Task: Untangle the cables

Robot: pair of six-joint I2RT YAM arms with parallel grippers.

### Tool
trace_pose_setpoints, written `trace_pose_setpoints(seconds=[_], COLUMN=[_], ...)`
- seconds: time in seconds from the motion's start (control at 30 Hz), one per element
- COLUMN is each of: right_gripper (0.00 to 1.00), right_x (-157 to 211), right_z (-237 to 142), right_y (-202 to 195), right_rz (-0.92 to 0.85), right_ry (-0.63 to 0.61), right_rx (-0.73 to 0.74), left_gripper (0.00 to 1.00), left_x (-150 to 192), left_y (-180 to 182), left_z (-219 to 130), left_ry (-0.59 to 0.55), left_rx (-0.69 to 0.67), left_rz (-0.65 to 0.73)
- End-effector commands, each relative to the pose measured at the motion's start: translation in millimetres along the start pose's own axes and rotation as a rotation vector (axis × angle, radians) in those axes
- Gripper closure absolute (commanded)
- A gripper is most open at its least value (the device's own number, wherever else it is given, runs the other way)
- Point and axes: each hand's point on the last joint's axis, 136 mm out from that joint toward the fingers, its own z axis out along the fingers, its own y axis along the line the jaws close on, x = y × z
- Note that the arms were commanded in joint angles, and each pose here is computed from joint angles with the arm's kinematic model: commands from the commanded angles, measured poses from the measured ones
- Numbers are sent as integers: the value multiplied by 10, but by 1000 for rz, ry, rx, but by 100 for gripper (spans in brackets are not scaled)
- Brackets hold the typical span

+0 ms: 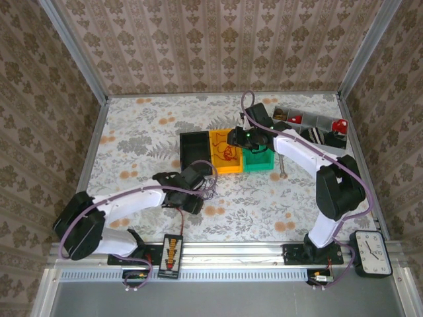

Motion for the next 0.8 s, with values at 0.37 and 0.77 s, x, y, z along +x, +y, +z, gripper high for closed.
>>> trace_pose_setpoints(seconds=[0.37,0.77], right_gripper=[61,61], right_x=[-20,-91], right_z=[-126,-198], right_y=[-127,-190], right_rz=[33,51], right_ry=[-36,-60], right_rx=[30,35], left_gripper=[94,100], left_x=[77,-405], left_y=[-435,-992], left_z=[-89,-1222], left_ry=[133,-98], left_rx=[124,500], left_rz=[139,204])
